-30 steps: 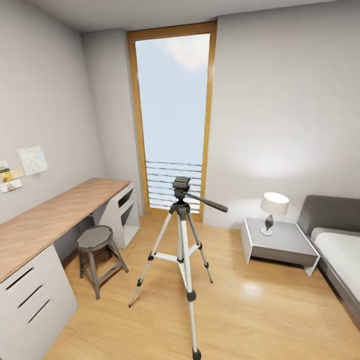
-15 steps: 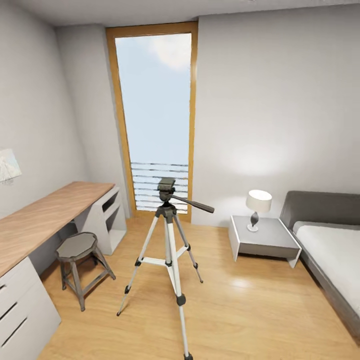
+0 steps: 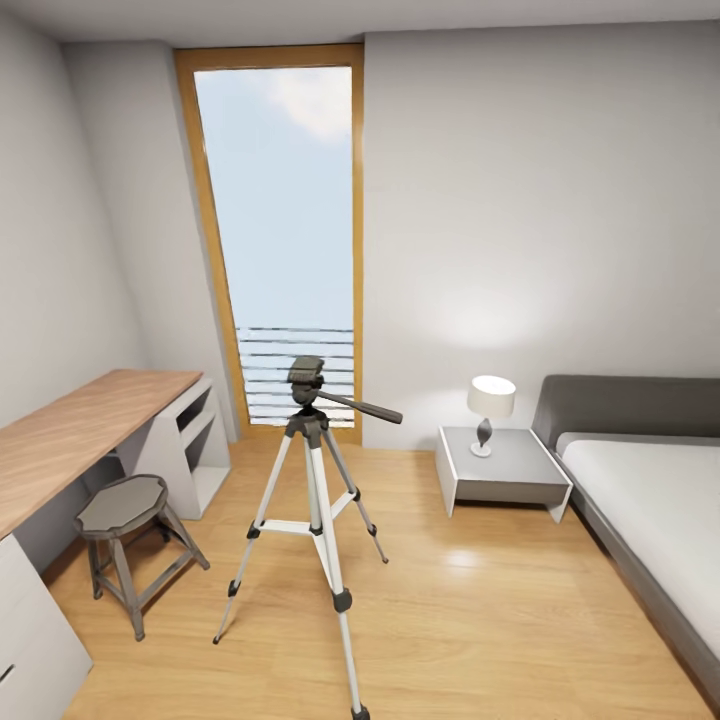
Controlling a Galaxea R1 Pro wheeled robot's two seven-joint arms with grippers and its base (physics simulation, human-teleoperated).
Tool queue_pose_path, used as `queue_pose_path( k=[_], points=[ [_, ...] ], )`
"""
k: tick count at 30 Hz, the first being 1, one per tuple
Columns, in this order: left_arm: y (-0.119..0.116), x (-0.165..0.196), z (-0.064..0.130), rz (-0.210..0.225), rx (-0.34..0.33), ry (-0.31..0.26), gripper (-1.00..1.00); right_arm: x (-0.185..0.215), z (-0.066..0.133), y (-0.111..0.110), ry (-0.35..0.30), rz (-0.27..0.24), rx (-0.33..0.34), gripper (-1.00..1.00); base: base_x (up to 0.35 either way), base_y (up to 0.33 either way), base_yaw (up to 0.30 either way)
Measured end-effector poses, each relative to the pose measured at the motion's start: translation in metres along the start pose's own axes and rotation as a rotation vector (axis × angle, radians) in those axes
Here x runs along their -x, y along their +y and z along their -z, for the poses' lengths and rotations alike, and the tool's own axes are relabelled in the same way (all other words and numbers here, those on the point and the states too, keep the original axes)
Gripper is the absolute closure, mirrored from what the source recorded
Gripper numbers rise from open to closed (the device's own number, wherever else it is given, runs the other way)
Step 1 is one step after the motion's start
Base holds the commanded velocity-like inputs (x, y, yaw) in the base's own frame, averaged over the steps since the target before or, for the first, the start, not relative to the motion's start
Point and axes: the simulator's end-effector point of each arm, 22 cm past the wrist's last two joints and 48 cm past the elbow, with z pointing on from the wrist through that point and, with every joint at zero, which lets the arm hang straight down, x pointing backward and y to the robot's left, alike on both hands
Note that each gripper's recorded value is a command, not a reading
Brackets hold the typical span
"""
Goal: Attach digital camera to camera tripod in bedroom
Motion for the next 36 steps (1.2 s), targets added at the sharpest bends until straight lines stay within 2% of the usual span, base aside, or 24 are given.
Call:
queue_pose_path(
  k=[15,25,36],
  points=[
    [0.0001,-0.0002,0.0001,0.003,0.0,0.0,1.0,-0.0007,0.0003,-0.0017,0.002,0.004,0.0,-1.0,0.019,0.02,-0.006],
    [0.0005,-0.0004,0.0002,0.003,0.001,0.0,1.0,-0.0019,0.0002,0.0007,0.007,0.05,0.003,-1.0,0.19,0.218,0.0],
    [0.0006,-0.0001,0.0002,0.004,0.001,0.0,1.0,-0.0016,0.0001,0.0012,0.007,0.062,0.003,-1.0,0.218,0.253,0.0]
  ],
)
